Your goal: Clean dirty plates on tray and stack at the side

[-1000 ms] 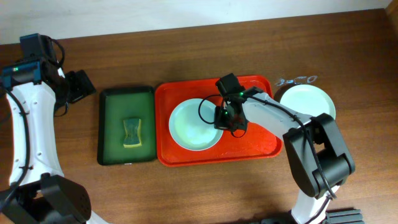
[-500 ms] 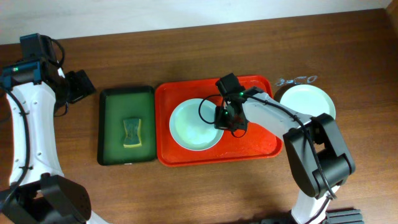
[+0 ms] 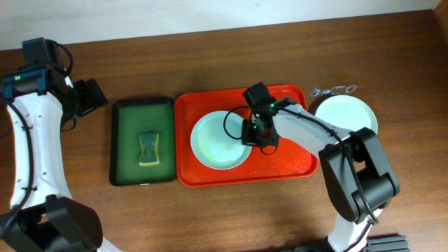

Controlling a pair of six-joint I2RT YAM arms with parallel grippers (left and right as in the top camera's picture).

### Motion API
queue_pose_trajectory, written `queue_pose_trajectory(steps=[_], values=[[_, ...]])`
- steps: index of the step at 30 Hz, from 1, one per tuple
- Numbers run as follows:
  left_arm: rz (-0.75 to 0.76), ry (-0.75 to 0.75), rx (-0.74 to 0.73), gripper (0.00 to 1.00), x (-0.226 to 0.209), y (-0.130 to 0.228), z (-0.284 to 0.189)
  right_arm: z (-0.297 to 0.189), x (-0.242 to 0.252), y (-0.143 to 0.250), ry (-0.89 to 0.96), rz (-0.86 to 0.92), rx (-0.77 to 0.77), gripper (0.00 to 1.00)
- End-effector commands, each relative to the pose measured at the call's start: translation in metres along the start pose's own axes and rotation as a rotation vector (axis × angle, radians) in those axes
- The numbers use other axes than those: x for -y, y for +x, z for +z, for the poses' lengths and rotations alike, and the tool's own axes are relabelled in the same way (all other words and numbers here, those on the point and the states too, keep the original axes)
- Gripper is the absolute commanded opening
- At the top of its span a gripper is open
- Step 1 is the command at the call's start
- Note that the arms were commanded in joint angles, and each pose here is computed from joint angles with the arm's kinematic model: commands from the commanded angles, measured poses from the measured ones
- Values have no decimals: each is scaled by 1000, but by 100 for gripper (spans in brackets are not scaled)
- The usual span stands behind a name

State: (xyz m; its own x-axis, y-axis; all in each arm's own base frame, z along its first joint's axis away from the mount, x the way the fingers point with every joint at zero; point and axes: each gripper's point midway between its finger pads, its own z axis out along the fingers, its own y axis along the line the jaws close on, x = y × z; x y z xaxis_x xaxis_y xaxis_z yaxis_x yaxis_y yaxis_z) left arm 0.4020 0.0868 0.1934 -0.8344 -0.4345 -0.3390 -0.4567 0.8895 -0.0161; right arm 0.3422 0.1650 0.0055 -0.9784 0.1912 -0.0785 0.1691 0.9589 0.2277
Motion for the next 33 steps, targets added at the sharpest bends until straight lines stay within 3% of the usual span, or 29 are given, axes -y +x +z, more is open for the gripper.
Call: queue_pose_trajectory(steps=[1,16,20,21,22,24,26,27,28,33], values=[[-20,16,24,99,0,-4,-10,3,9,2,38,9,0,4],[-24,14,76,99,0,-17,-10,3,9,4,38,10,-8,4],[-102,-15,41,99,-38,-16,-7,3,9,3,38,10,-6,5],[-157,8,30,99,-51,-17,-7,3,9,2,39,9,1,24],[-173,26,25,99,-54,-17,-6,4,8,0,36,8,7,34],[-225,62,13,99,-68,-18,-6,3,4,-7,16,4,36,40],[-244,53,5,99,-76,-16,-6,3,2,-10,8,2,49,36],[-244,52,-3,99,-76,-14,-6,3,1,-11,6,-2,52,27],[-244,52,-5,99,-76,-13,-6,3,2,-11,10,-2,54,4],[-244,51,-6,99,-76,-13,-6,-5,3,-16,6,16,47,4]])
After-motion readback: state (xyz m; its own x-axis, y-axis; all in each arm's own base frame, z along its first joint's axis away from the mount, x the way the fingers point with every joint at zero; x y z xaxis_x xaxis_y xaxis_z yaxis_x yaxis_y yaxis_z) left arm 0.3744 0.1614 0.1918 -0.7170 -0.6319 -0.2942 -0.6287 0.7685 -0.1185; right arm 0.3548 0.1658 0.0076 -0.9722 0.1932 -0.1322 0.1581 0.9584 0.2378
